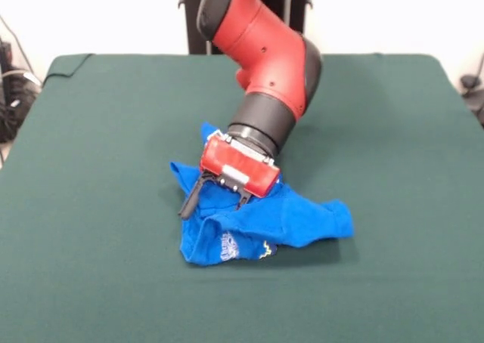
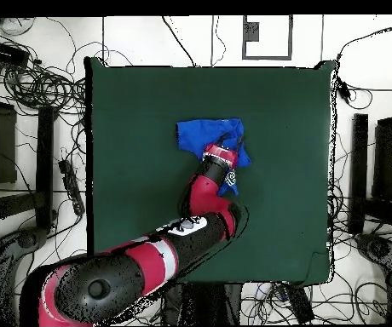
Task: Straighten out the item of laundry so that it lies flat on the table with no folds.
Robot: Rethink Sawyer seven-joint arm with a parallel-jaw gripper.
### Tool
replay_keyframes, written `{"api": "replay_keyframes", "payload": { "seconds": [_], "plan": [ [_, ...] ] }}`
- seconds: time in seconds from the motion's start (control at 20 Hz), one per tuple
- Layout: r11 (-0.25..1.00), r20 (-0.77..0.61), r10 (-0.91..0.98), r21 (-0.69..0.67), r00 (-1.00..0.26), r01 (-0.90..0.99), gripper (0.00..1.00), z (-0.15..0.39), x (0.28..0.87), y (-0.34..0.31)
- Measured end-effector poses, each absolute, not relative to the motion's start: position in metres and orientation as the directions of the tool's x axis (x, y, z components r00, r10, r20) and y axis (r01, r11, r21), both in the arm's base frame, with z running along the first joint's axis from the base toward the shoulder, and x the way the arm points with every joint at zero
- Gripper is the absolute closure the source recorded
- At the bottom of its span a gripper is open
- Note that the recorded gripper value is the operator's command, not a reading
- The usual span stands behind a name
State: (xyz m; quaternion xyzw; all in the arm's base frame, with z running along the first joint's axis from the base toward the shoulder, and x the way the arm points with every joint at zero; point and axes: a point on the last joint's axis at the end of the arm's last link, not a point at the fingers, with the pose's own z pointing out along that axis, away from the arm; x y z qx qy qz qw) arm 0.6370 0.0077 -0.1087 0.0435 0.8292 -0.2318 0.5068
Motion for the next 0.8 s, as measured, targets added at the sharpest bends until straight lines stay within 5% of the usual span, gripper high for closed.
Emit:
{"api": "replay_keyframes", "payload": {
  "seconds": [0.8],
  "plan": [
    [0.98,-0.894,-0.108,-0.17,-0.435,0.106,0.0,-0.114,0.652,0.034]
  ]
}}
